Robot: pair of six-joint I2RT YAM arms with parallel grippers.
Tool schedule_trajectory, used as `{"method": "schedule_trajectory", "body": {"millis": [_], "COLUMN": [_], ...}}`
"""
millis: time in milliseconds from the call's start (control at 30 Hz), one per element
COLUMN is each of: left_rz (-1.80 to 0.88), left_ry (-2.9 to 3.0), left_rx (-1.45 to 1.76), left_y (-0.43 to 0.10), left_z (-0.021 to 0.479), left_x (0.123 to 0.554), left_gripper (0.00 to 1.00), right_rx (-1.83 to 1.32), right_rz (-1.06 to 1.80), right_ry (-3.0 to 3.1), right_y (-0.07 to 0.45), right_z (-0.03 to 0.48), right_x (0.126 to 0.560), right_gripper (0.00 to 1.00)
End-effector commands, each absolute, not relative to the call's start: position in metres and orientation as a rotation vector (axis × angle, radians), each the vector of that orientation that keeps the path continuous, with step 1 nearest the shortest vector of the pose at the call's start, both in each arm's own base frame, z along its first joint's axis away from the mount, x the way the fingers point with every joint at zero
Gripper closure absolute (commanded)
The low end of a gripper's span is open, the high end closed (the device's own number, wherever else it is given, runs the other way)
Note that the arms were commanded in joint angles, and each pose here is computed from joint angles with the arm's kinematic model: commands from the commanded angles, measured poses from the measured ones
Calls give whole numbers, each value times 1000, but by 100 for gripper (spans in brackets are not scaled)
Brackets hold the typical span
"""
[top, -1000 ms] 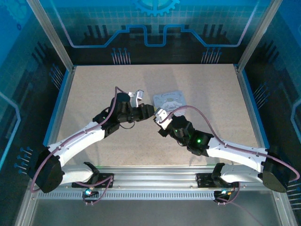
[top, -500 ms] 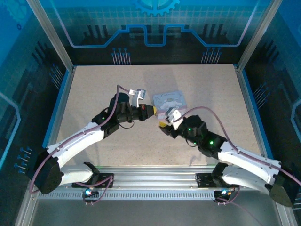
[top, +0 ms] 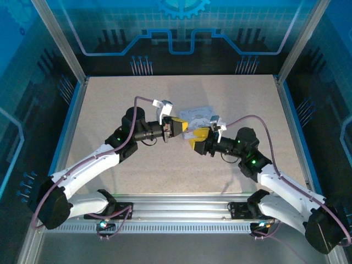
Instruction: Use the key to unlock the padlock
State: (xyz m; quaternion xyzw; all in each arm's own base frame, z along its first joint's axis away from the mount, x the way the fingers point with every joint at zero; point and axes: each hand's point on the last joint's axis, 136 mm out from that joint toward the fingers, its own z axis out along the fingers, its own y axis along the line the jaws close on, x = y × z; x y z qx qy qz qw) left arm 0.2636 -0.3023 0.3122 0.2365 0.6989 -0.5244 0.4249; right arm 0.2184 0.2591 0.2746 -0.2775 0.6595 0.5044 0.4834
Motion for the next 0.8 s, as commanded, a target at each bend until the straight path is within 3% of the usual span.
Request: {"method": "schedule_trajectory", "body": {"millis": [0, 300, 767], "left_rz": [-1353, -1373, -1393], "left_ry": [1649, 1653, 1673], "left_rx": [680, 692, 694], "left_y": [-305, -308, -310], "left_z": [326, 325, 320], "left_x": [250, 248, 249], "left_gripper": [100, 100, 100], "right_rx": [-686, -645, -627], "right_rz": [1341, 1348, 1347], "right_ry": [1531, 1506, 1503], "right_y": [265, 266, 266], "right_z": [303, 312, 316], "right_x": [215, 223, 227], "right_gripper": [52, 58, 78]}}
